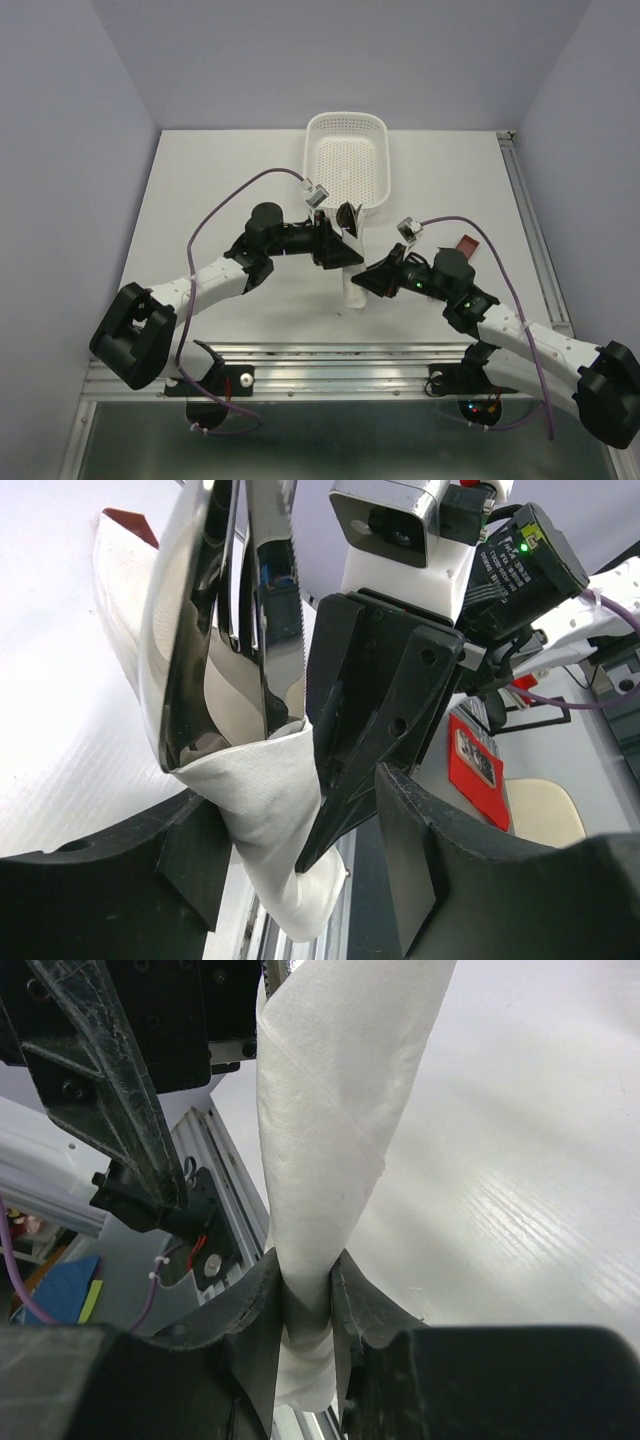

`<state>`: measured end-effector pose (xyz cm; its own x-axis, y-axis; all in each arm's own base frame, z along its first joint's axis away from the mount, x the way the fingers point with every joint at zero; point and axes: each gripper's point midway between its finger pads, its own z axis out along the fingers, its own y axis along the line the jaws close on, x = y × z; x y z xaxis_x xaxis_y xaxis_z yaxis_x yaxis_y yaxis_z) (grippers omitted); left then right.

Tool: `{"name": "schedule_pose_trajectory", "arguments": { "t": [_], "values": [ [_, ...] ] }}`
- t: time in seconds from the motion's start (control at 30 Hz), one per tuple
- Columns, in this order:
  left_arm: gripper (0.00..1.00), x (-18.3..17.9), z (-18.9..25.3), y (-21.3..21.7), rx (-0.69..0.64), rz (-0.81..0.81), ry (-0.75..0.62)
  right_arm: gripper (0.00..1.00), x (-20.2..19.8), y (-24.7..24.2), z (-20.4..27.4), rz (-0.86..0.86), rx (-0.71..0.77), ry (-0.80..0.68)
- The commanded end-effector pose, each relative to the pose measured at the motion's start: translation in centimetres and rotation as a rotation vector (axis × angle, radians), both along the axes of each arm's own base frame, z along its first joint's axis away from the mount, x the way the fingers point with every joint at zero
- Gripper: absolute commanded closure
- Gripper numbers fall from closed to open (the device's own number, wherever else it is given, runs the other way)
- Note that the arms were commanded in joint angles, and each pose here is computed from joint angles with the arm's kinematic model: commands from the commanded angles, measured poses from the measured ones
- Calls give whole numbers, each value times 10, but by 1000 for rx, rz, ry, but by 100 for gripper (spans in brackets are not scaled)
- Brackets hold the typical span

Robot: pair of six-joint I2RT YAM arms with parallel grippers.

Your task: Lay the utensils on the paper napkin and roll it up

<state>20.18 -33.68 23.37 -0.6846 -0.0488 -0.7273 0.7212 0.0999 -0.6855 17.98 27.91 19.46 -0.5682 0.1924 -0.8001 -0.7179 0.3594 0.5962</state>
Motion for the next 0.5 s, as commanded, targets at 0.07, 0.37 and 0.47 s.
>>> {"name": "schedule_pose_trajectory", "arguments": {
  "t": [0.07, 0.37, 0.47],
  "values": [
    [31, 3, 23, -4, -45, 5, -105, 99, -2, 7, 52, 33, 92, -123],
    [29, 3, 16, -8, -34, 17, -92, 99, -2, 5, 69, 19, 129, -152],
    [28, 4, 16, -6, -31, 35, -94, 99, -2, 2, 75, 5, 136, -167]
  ]
}}
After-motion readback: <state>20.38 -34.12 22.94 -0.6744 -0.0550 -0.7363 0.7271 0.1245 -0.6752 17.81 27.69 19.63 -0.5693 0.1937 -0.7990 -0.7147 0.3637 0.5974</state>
